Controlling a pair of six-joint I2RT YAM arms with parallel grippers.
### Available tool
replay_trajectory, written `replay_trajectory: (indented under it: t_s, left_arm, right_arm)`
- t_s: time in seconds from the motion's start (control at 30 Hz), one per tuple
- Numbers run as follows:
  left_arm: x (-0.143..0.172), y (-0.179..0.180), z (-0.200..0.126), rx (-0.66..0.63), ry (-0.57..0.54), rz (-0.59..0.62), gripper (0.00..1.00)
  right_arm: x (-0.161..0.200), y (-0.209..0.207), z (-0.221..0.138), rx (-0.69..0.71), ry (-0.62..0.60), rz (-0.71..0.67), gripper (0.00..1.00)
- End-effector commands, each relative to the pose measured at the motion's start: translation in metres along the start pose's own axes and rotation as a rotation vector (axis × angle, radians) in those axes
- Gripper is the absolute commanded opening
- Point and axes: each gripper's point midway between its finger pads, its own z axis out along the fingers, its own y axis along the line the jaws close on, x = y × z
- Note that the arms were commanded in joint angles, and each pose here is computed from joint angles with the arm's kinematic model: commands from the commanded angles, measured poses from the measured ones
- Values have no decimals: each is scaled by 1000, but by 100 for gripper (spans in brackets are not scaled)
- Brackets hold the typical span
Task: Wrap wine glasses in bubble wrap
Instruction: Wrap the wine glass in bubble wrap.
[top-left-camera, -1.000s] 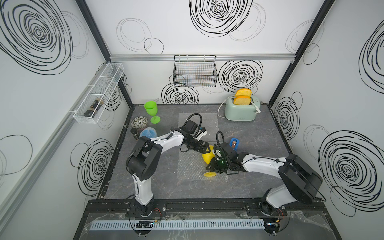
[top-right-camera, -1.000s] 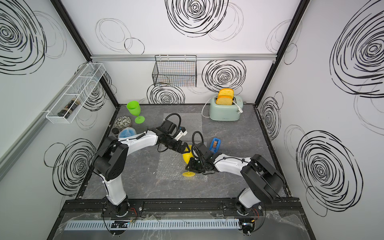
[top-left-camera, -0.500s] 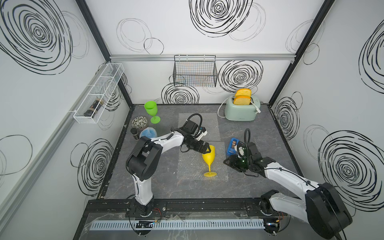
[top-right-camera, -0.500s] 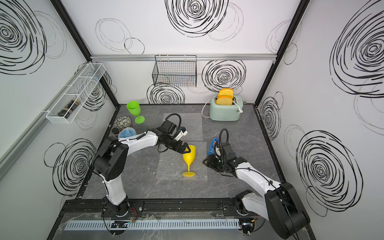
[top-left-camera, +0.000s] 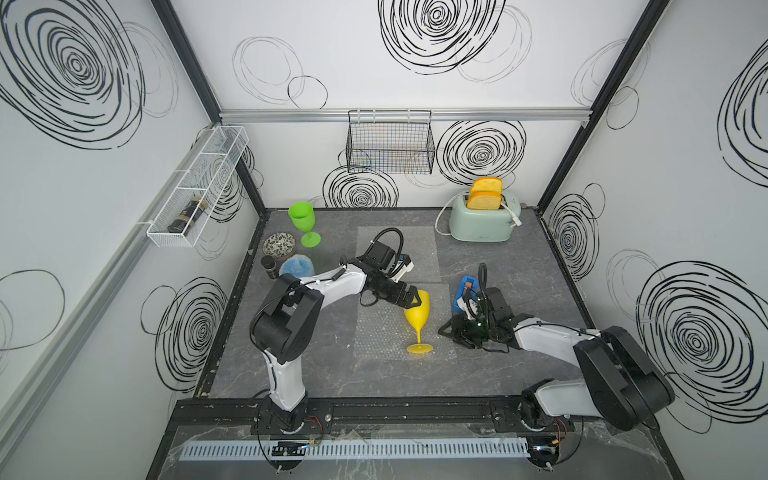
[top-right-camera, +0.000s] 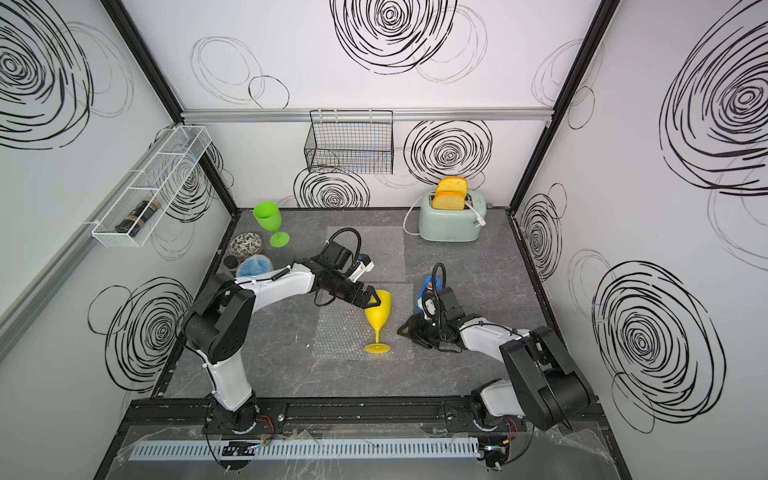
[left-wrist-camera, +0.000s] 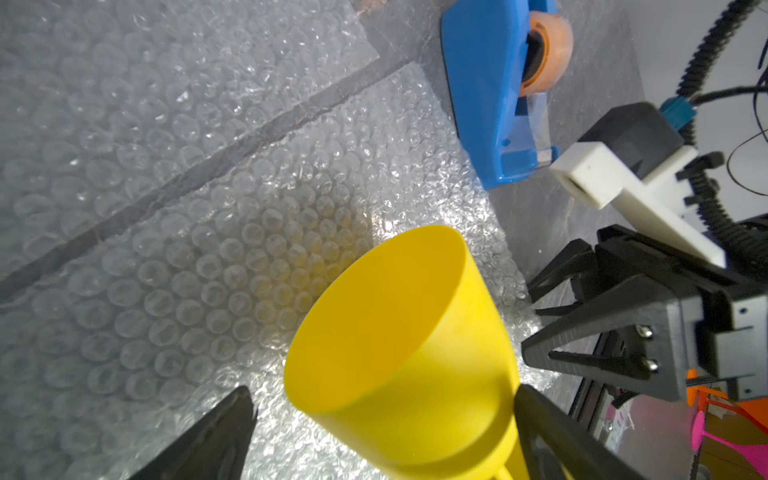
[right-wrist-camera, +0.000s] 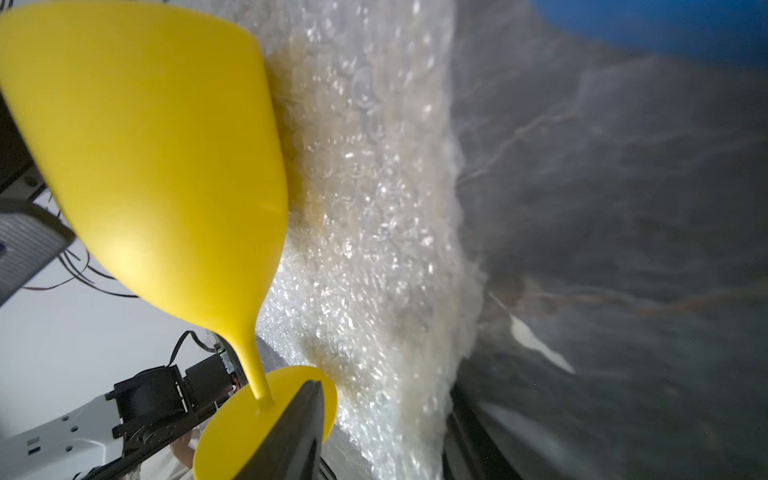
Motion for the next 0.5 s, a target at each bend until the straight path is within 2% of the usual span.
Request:
replay_trajectory:
  t_s: [0.0,0.17,0.4,0.47]
  left_arm:
    - [21,22,2,-90,52,-34,99]
    - [20,21,-1,-79,41,-35,99]
    - [18,18,-4,-65,32,-36,100]
    - [18,17,-6,-66,31,-31,99]
  right_arm:
    - [0,23,3,-98,20,-13,42]
    - [-7,50,-12,-153,-31,-72,28]
    - [-3,47,-22,-84,-76,-105,1]
    - [-3,47,-22,-65,-70,-104,0]
